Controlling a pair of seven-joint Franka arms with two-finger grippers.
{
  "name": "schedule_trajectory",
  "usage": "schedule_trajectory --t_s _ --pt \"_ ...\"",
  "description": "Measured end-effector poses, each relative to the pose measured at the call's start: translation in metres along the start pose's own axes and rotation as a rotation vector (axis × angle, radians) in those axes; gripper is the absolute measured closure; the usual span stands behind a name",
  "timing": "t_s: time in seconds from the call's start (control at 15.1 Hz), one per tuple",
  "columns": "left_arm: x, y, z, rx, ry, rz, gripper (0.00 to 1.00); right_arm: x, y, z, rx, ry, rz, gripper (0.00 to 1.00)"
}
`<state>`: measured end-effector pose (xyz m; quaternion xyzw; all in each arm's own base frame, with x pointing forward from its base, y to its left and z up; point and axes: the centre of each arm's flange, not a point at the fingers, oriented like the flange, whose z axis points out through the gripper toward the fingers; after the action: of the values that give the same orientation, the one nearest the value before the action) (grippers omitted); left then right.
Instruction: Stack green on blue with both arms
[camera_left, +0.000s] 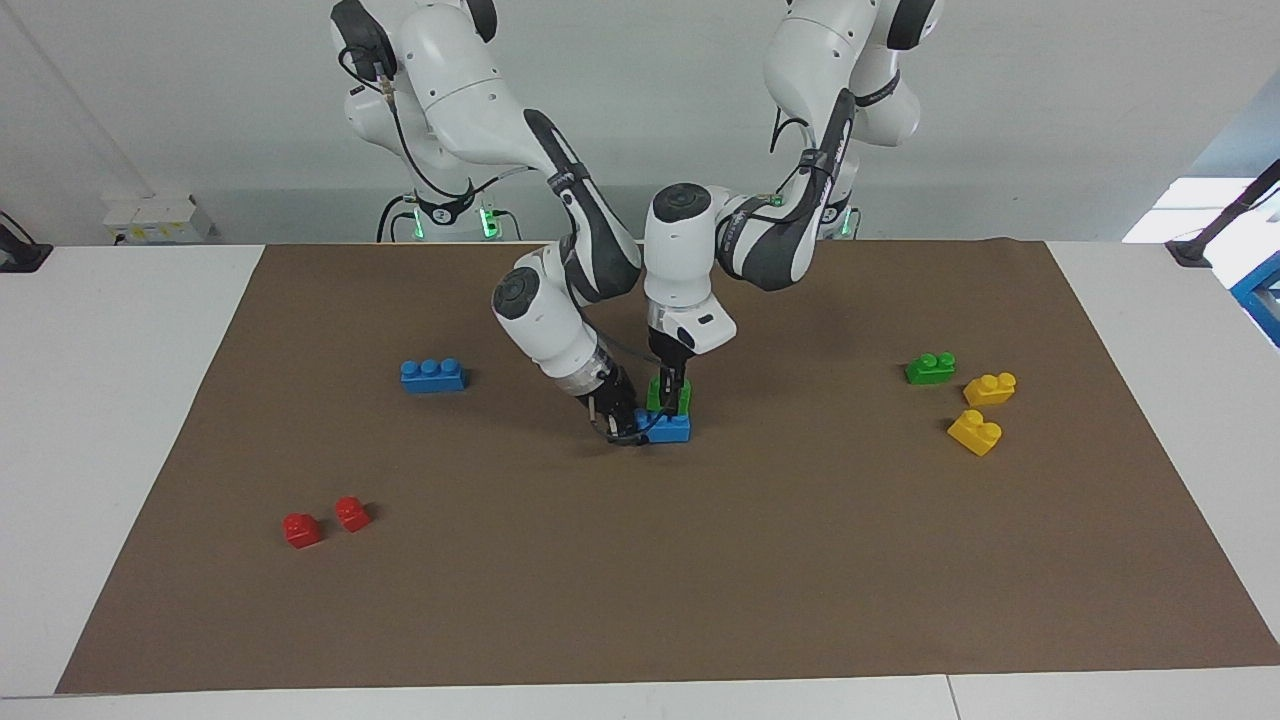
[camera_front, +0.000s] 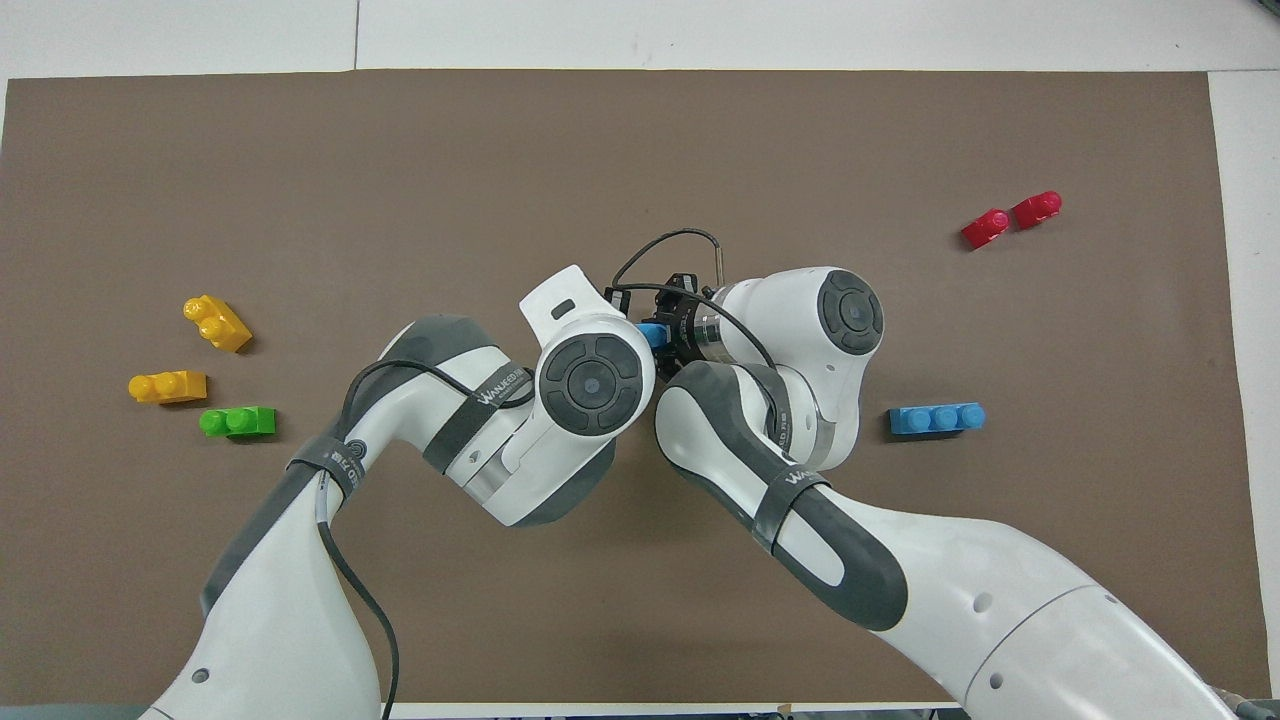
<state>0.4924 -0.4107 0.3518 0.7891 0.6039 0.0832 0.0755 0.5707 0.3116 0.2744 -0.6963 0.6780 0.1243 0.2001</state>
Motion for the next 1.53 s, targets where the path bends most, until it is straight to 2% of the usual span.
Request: schedule_trajectory --t_s 1.53 --pt "0.0050 0.0055 0.0090 -0.030 0.000 -0.028 0.65 0.0014 0.0007 0.0012 0.009 0.002 0.002 0.66"
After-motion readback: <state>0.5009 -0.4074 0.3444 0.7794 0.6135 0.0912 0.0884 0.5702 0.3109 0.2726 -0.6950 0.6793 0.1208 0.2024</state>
